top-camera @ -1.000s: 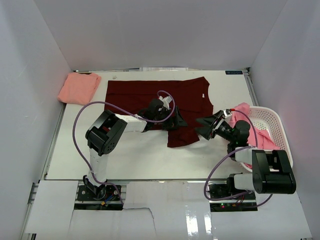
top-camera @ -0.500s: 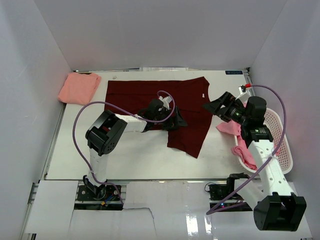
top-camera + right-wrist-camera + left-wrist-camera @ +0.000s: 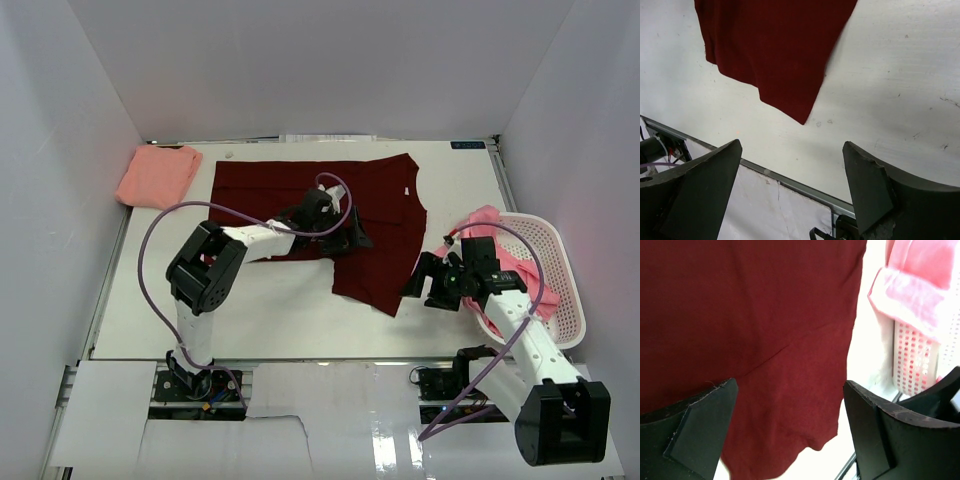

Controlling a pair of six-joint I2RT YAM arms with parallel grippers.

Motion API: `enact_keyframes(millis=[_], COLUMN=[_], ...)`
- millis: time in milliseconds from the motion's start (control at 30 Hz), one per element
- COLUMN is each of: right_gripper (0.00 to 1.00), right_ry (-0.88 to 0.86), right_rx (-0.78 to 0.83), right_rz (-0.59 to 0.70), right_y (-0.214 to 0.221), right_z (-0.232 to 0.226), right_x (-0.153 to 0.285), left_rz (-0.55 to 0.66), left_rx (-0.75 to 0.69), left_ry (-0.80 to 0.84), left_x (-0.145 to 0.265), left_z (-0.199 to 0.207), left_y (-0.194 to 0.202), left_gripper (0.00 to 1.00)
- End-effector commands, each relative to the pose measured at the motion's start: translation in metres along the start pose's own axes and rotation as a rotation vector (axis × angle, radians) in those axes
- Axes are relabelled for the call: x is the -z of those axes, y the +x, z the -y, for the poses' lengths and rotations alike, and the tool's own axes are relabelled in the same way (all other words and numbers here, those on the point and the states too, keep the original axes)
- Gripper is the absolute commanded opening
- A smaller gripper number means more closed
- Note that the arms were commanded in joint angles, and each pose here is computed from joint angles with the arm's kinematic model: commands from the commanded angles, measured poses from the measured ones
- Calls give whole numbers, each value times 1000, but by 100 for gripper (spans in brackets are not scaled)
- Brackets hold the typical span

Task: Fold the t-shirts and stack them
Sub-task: Grap the side of the flattened tshirt closest away from the robot with both arms

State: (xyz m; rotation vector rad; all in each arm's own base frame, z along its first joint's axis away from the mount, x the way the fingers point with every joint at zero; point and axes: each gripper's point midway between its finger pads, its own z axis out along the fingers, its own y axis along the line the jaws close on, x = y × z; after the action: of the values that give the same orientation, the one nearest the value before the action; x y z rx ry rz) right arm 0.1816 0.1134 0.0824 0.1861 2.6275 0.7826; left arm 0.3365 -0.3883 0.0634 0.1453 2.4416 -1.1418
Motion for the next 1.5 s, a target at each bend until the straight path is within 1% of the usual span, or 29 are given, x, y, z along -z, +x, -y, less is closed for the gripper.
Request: enact_keyframes(millis=[0,67,100,167,200,267,300,333,367,400,433,467,500,533,633,667,700,767,800,833,900,1033,1067,1200,1267,1433,1467], right_gripper=[88,87,87,87,87,86,86,86,86,86,86,86,84,84,82,81,79,79,78,76,73,70,68,66,61,61,63], right_ry=[-37,-46,-49,-44,-49,-41,-35,-30,-17,-15,-17,-8,-13,-9,-2,9,5,19,19,16,25,29,29,44,52,94,104], right_rx=[14,-5,-9,-18,-8,2,8,14,16,13,19,14,18,12,4,2,3,-8,-6,-3,-4,-7,-10,-11,-13,-5,-1], right_rz=[-36,-58,-62,-77,-89,-85,-101,-106,-101,-101,-108,-112,-97,-99,-85,-77,-65,-59,-57,-49,-60,-86,-93,-108,-117,-97,-98], right_y=[12,25,29,37,42,42,46,46,44,44,46,46,42,43,40,39,36,34,34,31,33,39,42,49,52,51,52], right_z=[-6,-4,-4,-3,-5,-5,-7,-8,-7,-7,-9,-7,-9,-8,-7,-5,-6,-4,-5,-6,-5,-6,-6,-3,-2,4,5], right_x=[0,-7,-10,-15,-17,-21,-23,-24,-28,-30,-32,-35,-37,-40,-47,-49,-51,-55,-56,-58,-62,-69,-71,-75,-74,-69,-68], left_rz=[118,127,147,160,178,224,240,263,315,348,345,371,402,397,450,462,494,517,539,532,535,498,512,515,512,506,505], left_rx=[-83,-86,-75,-46,-7,12,57,65,48,68,86,70,83,87,106,128,138,177,180,182,209,228,253,265,267,276,276], left_ry=[-47,-69,-77,-96,-132,-164,-232,-264,-311,-363,-417,-444,-497,-529,-610,-628,-618,-637,-640,-617,-631,-626,-640,-646,-652,-654,-654], left_x=[48,62,71,94,106,134,149,161,181,197,207,222,235,243,271,279,289,303,311,312,319,319,328,329,329,329,329], left_z=[40,44,42,37,16,1,-31,-42,-51,-69,-85,-88,-102,-108,-123,-131,-128,-142,-142,-141,-152,-159,-167,-171,-173,-177,-177], left_y=[-49,-56,-67,-76,-85,-96,-96,-99,-106,-111,-104,-105,-109,-104,-103,-99,-100,-96,-97,-95,-92,-82,-82,-75,-72,-68,-68], left_gripper=[98,98,98,98,98,98,98,98,98,98,98,98,98,98,98,98,98,98,98,98,98,98,98,98,98,98,98])
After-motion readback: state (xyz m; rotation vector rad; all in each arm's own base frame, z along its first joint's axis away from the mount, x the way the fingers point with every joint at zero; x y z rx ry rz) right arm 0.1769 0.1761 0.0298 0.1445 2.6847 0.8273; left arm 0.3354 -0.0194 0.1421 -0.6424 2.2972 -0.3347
